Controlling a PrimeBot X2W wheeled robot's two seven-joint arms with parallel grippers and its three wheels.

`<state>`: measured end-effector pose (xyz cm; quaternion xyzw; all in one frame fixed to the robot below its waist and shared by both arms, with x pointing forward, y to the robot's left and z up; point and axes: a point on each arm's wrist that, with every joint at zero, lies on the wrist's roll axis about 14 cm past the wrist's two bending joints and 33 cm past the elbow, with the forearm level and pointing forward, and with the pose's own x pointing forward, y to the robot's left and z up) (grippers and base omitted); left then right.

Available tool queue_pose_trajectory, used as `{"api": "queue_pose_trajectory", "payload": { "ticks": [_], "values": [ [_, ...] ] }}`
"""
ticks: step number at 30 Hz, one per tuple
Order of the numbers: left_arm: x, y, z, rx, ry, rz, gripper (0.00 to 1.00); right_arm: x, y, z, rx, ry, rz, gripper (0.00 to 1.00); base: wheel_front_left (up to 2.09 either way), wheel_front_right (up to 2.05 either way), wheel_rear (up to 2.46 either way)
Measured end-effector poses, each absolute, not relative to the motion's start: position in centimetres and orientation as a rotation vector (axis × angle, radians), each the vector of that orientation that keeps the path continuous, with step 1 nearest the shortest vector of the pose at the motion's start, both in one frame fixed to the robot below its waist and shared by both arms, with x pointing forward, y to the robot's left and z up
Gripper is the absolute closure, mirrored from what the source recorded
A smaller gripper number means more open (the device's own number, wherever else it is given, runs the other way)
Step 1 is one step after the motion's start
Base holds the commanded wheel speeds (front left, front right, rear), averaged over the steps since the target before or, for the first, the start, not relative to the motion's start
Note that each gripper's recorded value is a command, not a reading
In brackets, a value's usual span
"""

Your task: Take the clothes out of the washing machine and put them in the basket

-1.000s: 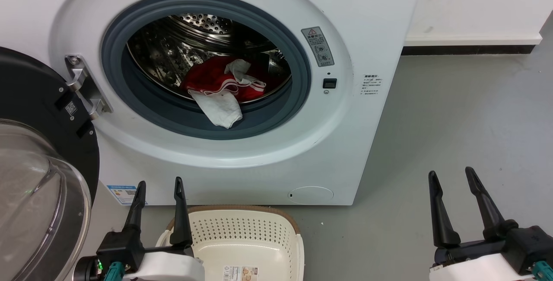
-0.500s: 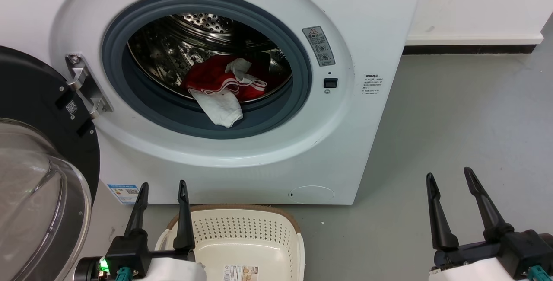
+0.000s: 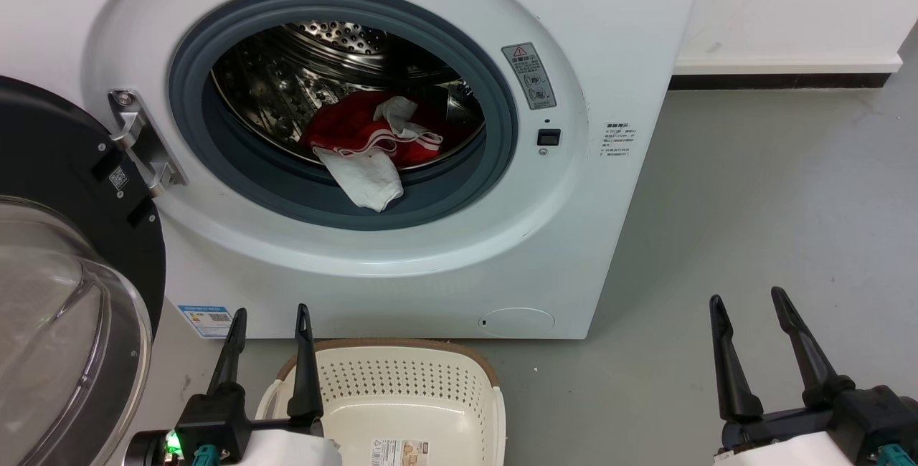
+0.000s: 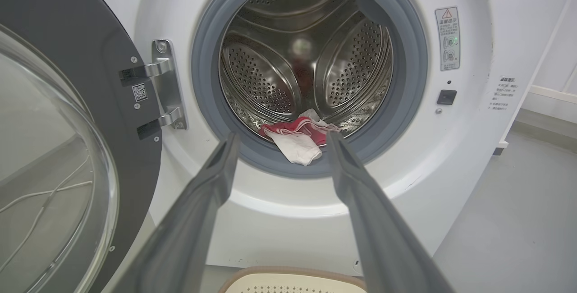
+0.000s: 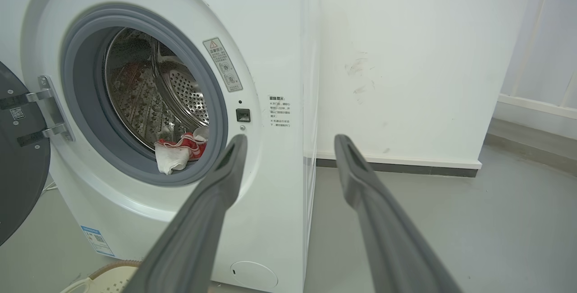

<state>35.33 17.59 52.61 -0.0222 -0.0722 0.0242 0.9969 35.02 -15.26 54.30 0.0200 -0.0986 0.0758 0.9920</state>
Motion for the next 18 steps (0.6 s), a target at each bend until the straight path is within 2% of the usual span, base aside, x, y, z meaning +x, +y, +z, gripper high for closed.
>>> {"api": "queue_pose_trajectory", "payload": {
  "ticks": [10, 18],
  "values": [
    [35.7, 17.8, 52.2, -0.055, -0.131, 0.048, 0.00, 35.0, -15.3, 54.2, 0.046, -0.196, 0.152, 0.00, 0.00, 0.00, 0.00],
    [40.1, 17.5, 53.8, -0.035, -0.177, -0.016, 0.00, 35.6, -15.2, 54.2, 0.044, -0.193, 0.151, 0.00, 0.00, 0.00, 0.00]
  ]
}}
